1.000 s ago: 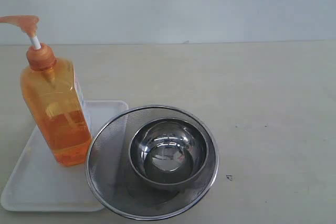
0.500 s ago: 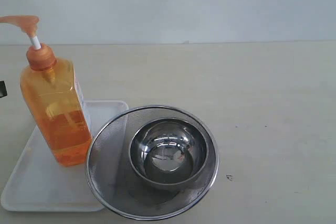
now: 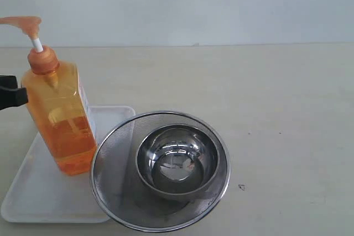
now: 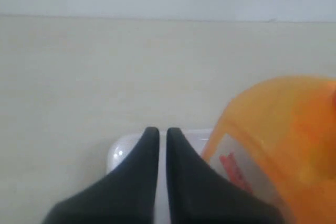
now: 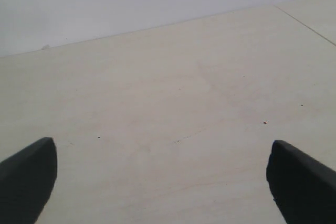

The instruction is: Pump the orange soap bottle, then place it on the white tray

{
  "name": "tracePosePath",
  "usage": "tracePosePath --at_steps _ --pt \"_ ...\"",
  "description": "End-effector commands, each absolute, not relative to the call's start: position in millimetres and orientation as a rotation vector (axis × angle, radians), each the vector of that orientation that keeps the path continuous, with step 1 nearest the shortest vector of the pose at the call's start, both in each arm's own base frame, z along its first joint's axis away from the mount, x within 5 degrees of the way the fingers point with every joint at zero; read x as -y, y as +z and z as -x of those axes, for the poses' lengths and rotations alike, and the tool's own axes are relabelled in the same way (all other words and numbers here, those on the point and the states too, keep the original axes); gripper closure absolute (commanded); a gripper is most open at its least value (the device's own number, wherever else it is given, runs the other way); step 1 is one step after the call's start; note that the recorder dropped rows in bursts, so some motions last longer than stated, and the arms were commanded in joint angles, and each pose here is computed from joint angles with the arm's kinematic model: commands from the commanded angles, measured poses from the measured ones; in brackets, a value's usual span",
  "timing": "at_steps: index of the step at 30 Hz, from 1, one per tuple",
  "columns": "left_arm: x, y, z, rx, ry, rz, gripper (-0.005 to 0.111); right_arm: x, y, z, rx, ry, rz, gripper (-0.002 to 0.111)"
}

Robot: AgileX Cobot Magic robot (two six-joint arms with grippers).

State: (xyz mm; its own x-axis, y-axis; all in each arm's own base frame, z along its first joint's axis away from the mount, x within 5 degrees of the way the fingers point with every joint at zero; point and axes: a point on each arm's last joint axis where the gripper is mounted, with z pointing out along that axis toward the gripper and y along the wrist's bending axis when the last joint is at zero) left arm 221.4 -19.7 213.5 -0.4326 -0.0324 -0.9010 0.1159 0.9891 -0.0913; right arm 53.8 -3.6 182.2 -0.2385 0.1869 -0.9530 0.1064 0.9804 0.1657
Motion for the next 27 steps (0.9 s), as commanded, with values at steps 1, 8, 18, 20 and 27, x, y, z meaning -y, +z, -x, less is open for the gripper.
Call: tracePosePath --at_steps 1,8,18,20,27 --pt "23 212 -231 -2.006 -0.192 -0.107 0.102 4 183 -54 -1.805 0.073 -0.218 0.003" --pt "26 202 -238 -2.013 -0.220 -0.123 0.102 4 183 -54 -1.805 0.073 -0.218 0.003" --pt "36 200 -245 -1.924 -0.303 -0.229 0.102 4 183 -54 -1.805 0.073 -0.218 0.003" --pt "38 200 -247 -1.912 -0.313 -0.249 0.102 4 183 -54 -1.805 0.073 -0.218 0.003" --pt "41 200 -255 -1.914 -0.325 -0.298 0.102 4 183 -54 -1.805 0.073 -0.218 0.003"
